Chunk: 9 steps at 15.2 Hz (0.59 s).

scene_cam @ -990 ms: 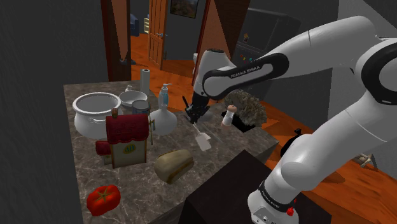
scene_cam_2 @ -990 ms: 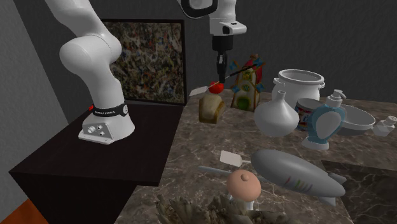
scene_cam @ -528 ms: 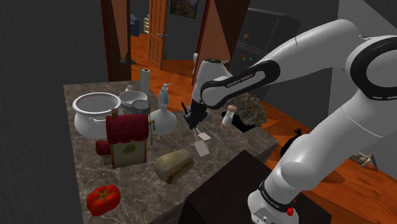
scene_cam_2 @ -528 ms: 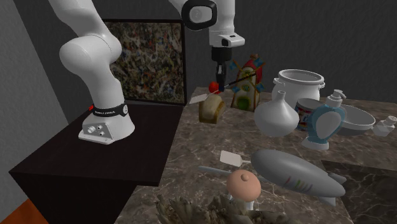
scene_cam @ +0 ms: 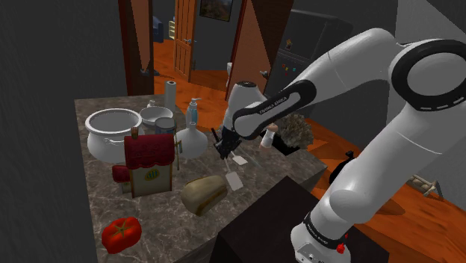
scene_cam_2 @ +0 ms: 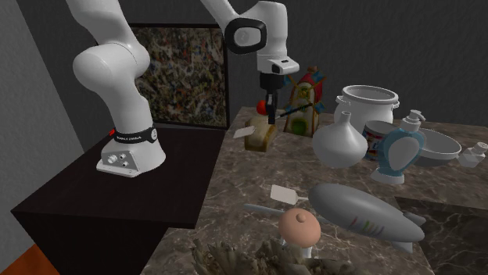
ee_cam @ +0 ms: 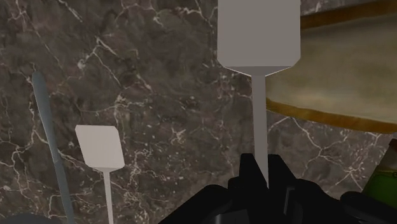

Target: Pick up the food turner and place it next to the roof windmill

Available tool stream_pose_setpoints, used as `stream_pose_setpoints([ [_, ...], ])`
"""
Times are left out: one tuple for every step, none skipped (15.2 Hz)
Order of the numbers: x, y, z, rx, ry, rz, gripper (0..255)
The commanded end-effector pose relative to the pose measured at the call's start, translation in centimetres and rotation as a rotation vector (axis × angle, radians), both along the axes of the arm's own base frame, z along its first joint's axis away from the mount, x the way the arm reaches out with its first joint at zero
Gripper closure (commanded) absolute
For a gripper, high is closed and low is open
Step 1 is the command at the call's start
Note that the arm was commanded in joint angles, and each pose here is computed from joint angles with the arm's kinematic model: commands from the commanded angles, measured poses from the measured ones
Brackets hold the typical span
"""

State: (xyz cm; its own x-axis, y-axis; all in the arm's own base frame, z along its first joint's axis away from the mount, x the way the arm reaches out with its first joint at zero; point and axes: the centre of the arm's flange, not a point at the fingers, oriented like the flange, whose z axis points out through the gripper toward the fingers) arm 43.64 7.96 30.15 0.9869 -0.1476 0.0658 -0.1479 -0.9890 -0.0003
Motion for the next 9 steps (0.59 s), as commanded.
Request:
stream_pose_setpoints([
  [-0.1,0.0,-1.0,0.0,-0.001,0.0,255],
  [-0.1,0.0,-1.5,0.0,-0.001,0.0,255],
  [-0.1,0.0,-2.1,0.0,-0.001,0.0,255],
  [-0.1,0.0,-2.6,0.0,-0.001,0.0,255],
  [-0.1,0.0,-3.1,0.0,-0.001,0.0,255],
  [-0.1,0.0,-3.7,0.0,-0.001,0.0,255],
  [-0.1,0.0,-4.2,0.0,-0.001,0.0,255],
  [-0.1,0.0,-4.7,0.0,-0.001,0.0,255],
  [-0.1,0.0,-5.2,0.0,-0.001,0.0,255],
])
